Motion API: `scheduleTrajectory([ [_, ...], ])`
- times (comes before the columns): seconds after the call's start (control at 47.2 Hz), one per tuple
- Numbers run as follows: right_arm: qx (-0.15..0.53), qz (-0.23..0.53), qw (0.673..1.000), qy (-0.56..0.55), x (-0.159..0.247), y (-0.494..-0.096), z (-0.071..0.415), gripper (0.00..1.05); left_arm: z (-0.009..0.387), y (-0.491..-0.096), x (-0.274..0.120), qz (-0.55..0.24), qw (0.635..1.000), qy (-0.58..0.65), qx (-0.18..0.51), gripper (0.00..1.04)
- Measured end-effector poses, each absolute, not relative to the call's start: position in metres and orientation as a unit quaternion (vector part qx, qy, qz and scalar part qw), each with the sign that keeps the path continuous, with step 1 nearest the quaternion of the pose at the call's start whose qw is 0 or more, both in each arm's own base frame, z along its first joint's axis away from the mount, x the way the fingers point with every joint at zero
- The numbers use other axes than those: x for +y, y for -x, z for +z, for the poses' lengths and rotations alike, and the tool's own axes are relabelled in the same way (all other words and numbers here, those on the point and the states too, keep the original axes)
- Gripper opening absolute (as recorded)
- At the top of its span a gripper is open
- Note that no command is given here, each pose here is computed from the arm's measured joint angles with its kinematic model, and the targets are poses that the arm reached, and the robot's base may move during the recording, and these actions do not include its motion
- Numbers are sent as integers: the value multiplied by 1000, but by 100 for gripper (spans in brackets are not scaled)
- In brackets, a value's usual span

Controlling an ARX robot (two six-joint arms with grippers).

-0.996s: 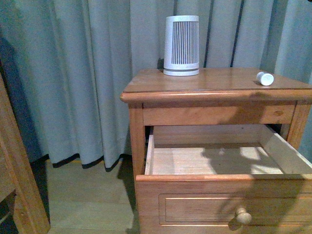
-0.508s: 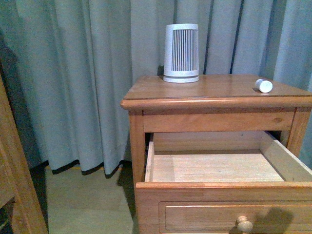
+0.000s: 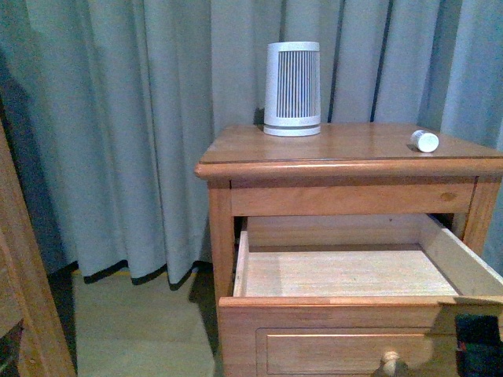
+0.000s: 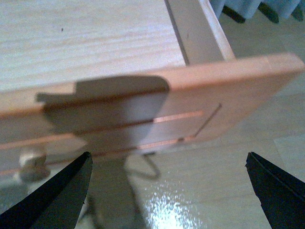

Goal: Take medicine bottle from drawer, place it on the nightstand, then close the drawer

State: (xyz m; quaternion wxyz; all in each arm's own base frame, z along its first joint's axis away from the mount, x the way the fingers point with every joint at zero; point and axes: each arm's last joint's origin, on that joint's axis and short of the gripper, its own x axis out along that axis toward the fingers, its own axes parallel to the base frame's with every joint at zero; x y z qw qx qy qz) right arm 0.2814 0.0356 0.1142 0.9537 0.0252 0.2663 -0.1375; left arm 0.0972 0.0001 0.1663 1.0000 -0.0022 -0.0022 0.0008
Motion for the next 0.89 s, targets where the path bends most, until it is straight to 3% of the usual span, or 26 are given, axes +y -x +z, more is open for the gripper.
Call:
scheduleTrajectory([
  [0.593,233,-144,959,70,31,-471,106,98,166,-97,0,1,1000,2,-2,98],
  [0.89,232,-141,957,101,29,-496,106,98,166,-97,0,1,1000,2,-2,98],
])
